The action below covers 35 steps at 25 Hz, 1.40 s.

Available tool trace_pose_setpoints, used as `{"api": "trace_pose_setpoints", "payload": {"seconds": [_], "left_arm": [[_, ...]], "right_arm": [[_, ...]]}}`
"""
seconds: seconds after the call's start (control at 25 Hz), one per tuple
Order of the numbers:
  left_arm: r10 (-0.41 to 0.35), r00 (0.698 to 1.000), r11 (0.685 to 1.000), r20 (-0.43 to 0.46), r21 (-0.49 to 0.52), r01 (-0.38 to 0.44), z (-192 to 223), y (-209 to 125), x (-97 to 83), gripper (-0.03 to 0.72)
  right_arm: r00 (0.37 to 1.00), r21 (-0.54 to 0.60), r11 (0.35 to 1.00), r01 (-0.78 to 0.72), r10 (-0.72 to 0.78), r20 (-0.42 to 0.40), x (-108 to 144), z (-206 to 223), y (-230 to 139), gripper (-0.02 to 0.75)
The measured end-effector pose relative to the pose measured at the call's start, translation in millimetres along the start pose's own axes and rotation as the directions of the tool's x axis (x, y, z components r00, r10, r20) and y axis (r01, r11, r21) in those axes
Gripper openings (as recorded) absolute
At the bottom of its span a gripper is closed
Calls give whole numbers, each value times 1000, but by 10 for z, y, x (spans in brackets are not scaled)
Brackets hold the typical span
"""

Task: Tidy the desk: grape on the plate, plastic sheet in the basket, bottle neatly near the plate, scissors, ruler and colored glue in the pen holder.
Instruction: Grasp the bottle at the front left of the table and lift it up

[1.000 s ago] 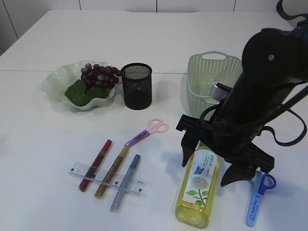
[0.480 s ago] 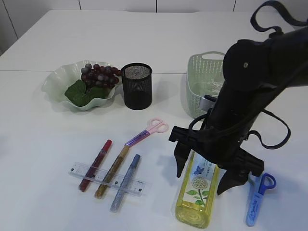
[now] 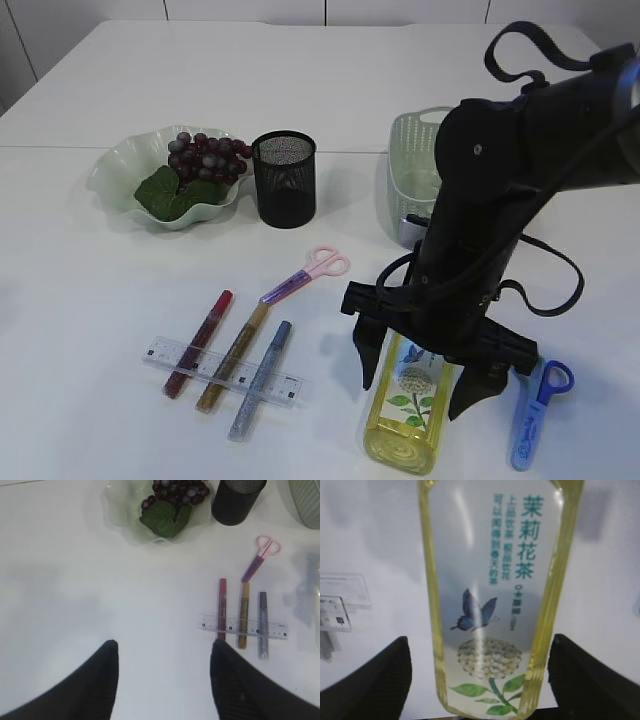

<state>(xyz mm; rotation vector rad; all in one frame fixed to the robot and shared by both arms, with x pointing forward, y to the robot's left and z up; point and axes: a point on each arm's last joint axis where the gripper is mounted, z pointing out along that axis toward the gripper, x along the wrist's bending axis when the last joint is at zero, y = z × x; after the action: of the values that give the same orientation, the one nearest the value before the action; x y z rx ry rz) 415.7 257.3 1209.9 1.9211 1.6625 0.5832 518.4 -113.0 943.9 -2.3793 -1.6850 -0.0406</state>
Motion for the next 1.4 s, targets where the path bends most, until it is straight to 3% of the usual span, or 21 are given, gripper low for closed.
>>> {"api": "trace_pose_setpoints", "payload": {"seconds": [1.08, 1.4], "left_arm": [[0, 1000, 1000, 0, 0, 0, 0, 0, 0, 424], [0, 1000, 1000, 0, 0, 0, 0, 0, 0, 424]], "right_arm": [[993, 77, 997, 4, -13, 120, -48, 341, 83, 641], [991, 75, 997, 20, -30, 131, -56, 341, 90, 540]]}}
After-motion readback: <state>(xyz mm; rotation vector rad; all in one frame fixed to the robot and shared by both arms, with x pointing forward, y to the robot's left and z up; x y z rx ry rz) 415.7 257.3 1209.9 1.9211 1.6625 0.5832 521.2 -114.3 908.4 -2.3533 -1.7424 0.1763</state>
